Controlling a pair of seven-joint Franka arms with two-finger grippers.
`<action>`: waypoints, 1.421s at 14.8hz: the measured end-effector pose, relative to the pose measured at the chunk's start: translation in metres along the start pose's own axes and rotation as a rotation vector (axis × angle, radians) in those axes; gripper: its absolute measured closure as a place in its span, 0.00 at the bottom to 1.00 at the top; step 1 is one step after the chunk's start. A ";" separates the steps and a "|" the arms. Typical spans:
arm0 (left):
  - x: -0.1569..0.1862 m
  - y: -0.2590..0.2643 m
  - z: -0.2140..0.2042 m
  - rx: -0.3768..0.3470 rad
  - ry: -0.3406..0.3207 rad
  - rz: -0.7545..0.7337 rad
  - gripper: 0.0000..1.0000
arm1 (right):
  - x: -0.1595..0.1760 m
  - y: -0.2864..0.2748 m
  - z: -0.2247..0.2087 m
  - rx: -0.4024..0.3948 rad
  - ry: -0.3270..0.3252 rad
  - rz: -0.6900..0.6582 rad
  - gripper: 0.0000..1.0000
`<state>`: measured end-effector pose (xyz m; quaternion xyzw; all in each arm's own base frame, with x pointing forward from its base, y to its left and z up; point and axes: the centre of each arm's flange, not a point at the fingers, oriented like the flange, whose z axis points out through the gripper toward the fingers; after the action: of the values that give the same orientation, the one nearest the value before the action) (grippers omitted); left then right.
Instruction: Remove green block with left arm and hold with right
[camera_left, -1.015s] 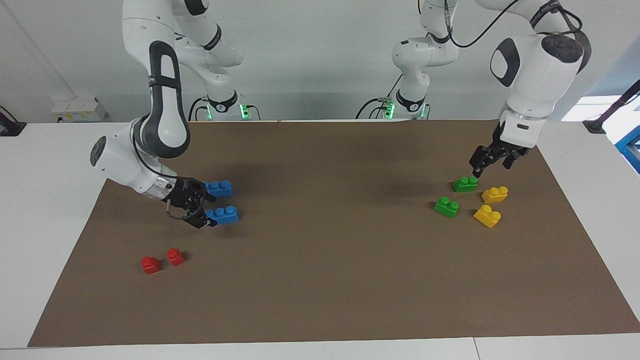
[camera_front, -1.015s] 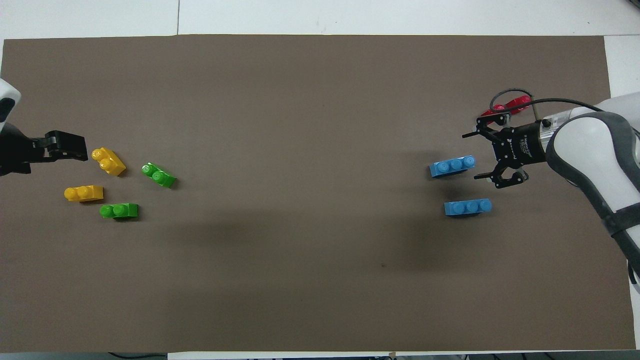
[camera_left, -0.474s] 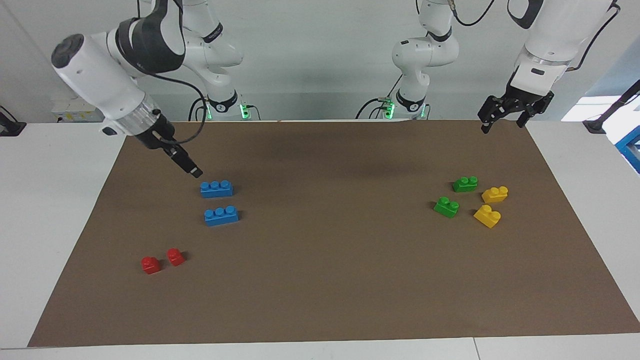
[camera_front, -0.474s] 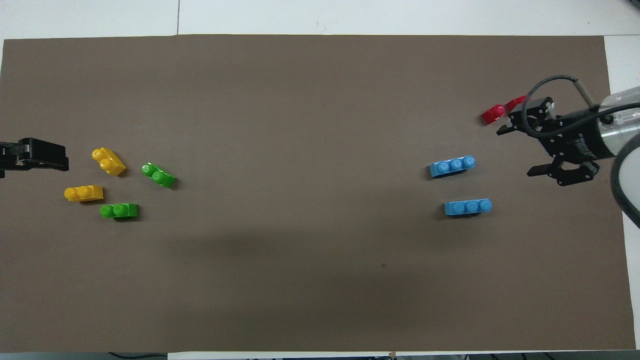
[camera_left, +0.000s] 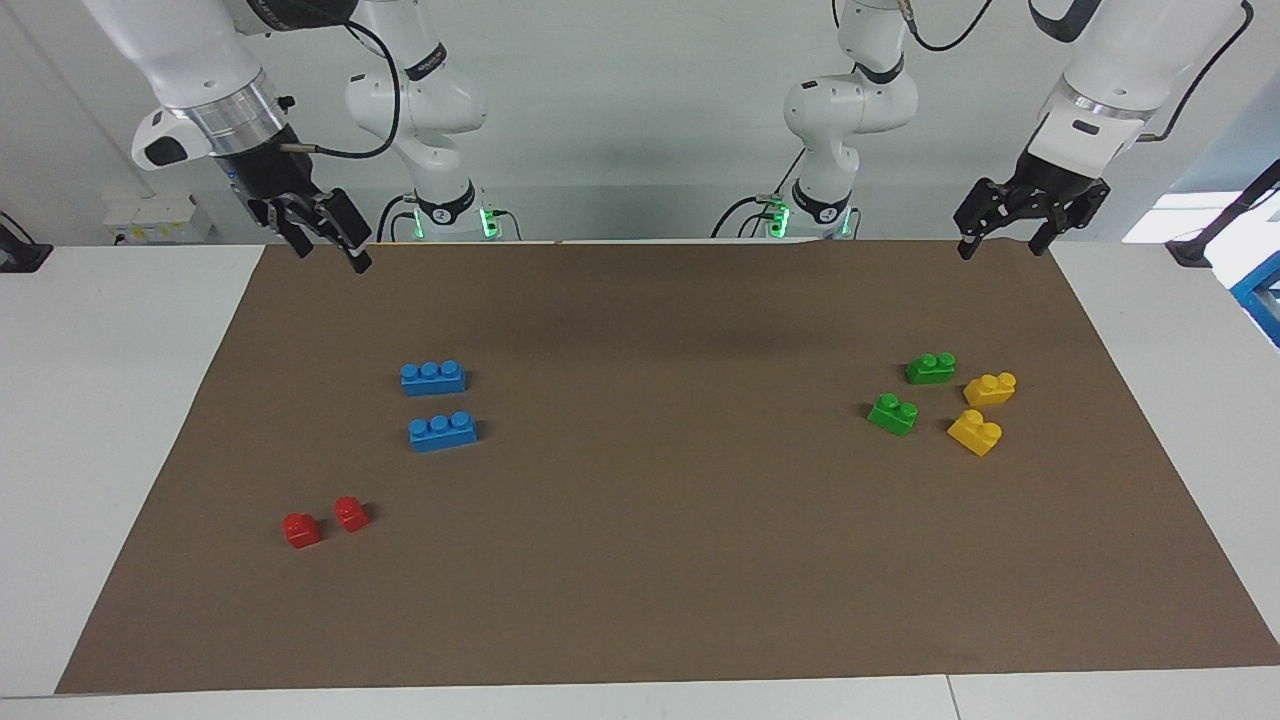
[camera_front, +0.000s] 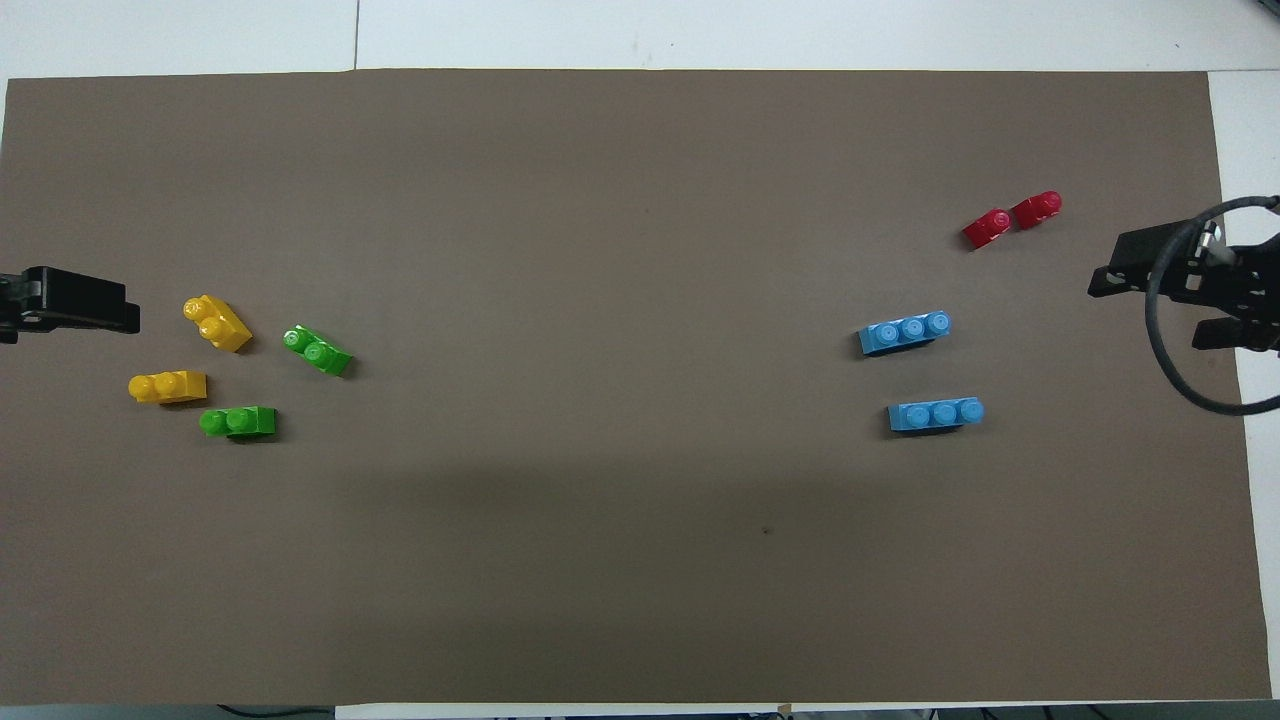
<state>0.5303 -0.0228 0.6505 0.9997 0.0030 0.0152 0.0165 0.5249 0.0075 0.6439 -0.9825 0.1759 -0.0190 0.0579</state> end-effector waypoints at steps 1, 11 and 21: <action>0.001 -0.004 -0.001 -0.003 0.002 -0.007 0.00 | -0.003 -0.001 -0.004 -0.013 0.001 -0.057 0.00; 0.005 -0.004 0.003 -0.005 -0.007 -0.007 0.00 | -0.014 0.003 -0.014 -0.104 -0.001 -0.236 0.00; 0.005 -0.004 0.003 -0.005 -0.007 -0.007 0.00 | -0.018 0.007 -0.011 -0.119 -0.035 -0.246 0.00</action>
<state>0.5349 -0.0189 0.6477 0.9997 0.0066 0.0116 0.0193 0.5051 0.0064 0.6537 -0.9986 0.0537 0.0017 0.0001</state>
